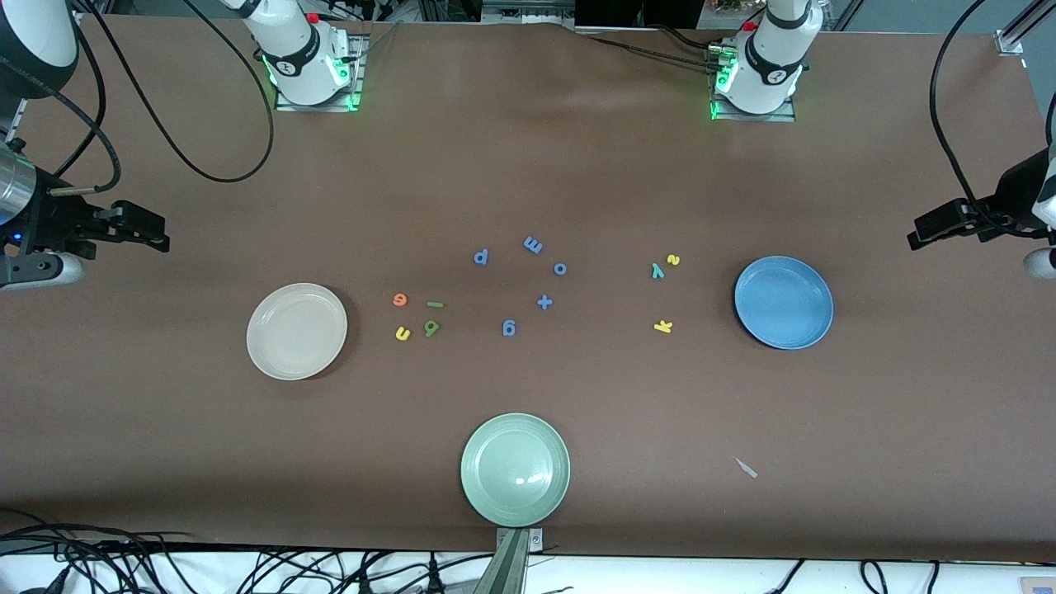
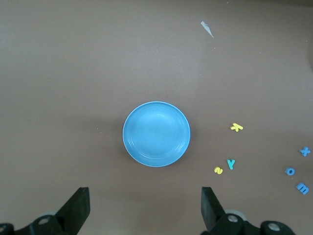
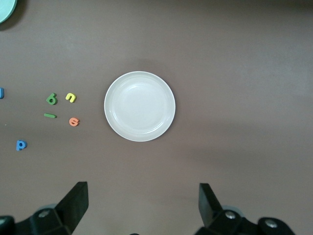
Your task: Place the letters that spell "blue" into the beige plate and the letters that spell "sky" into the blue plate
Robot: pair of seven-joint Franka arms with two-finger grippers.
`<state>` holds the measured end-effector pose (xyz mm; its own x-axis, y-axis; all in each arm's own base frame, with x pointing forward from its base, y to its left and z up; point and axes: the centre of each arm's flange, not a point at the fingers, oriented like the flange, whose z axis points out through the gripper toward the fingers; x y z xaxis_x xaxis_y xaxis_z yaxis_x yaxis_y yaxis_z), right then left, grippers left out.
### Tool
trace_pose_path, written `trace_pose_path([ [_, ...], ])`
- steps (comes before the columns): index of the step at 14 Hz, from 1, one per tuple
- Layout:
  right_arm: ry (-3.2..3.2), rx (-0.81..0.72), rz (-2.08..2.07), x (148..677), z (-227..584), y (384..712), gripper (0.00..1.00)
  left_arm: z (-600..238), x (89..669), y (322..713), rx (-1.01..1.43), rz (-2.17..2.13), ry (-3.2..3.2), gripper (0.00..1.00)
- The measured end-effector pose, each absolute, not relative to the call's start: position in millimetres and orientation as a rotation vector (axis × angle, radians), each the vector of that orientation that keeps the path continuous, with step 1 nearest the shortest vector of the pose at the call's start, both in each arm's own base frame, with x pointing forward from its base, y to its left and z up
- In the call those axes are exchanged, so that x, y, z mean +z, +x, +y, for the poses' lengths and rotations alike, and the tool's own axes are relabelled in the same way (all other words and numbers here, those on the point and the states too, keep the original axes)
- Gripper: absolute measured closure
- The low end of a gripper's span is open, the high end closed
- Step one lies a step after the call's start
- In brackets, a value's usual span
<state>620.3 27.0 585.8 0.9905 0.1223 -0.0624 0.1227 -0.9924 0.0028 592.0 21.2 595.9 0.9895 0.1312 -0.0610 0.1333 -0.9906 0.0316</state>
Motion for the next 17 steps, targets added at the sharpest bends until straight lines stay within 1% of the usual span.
trace_pose_path([
  [10,3.127,-0.095,0.157,587,26,620,0.0,-1,602,589,-0.089,0.136,3.098,0.0],
  [17,3.117,-0.096,0.149,586,24,620,0.0,-6,617,569,-0.092,0.124,3.098,0.0],
])
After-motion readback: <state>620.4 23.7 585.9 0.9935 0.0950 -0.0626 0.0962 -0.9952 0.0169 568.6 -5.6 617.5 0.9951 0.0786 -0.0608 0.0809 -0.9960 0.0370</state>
